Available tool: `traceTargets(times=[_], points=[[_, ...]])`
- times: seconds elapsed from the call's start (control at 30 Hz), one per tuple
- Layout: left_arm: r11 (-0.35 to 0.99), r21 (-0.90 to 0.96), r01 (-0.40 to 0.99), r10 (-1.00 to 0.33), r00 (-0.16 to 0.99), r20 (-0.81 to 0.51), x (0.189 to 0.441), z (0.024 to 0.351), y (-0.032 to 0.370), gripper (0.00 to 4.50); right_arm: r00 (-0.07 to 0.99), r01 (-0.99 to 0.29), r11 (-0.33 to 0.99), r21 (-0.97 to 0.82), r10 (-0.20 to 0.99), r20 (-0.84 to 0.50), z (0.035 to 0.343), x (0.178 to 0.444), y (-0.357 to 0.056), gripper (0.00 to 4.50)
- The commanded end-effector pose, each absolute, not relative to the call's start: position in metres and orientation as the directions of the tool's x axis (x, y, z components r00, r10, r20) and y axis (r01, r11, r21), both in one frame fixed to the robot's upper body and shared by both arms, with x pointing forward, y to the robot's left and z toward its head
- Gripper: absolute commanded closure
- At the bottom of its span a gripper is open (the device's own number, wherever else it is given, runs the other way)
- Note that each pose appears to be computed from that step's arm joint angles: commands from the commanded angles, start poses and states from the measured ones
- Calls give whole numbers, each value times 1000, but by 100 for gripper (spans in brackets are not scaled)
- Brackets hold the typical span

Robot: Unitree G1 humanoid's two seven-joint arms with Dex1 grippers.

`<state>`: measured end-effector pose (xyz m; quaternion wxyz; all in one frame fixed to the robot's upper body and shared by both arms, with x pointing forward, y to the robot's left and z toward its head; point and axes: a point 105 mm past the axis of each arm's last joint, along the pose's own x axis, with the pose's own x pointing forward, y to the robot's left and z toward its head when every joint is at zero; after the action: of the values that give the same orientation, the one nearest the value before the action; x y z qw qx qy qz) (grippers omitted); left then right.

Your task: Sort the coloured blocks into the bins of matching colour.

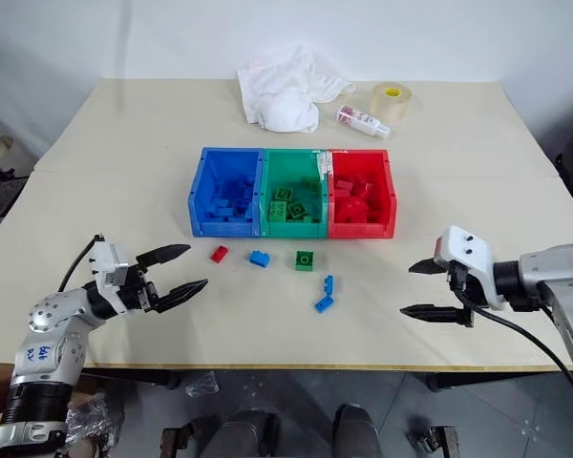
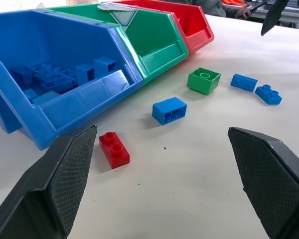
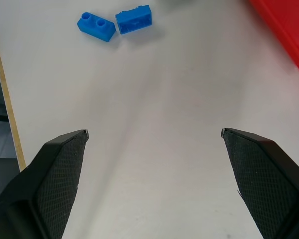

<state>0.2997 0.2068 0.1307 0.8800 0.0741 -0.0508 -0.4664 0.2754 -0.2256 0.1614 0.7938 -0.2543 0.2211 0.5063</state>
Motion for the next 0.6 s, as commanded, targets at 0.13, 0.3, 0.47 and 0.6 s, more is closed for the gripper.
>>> traceTargets(times=[0.13, 0.3, 0.47, 0.6], points=[[550, 210, 808, -829, 559, 19, 299, 139, 212, 0, 332, -943, 248, -221, 720, -610, 167, 270, -194, 2], [543, 212, 813, -834, 552, 18, 296, 140, 211, 0, 238, -966, 123, -226, 762, -603, 160, 271, -158, 2], [519, 216, 827, -849, 527, 19, 288, 140, 208, 0, 103, -973, -52, -225, 775, -624, 147, 276, -122, 2], [512, 215, 832, -854, 520, 22, 281, 139, 209, 0, 58, -964, -123, -235, 766, -641, 141, 285, -109, 2]])
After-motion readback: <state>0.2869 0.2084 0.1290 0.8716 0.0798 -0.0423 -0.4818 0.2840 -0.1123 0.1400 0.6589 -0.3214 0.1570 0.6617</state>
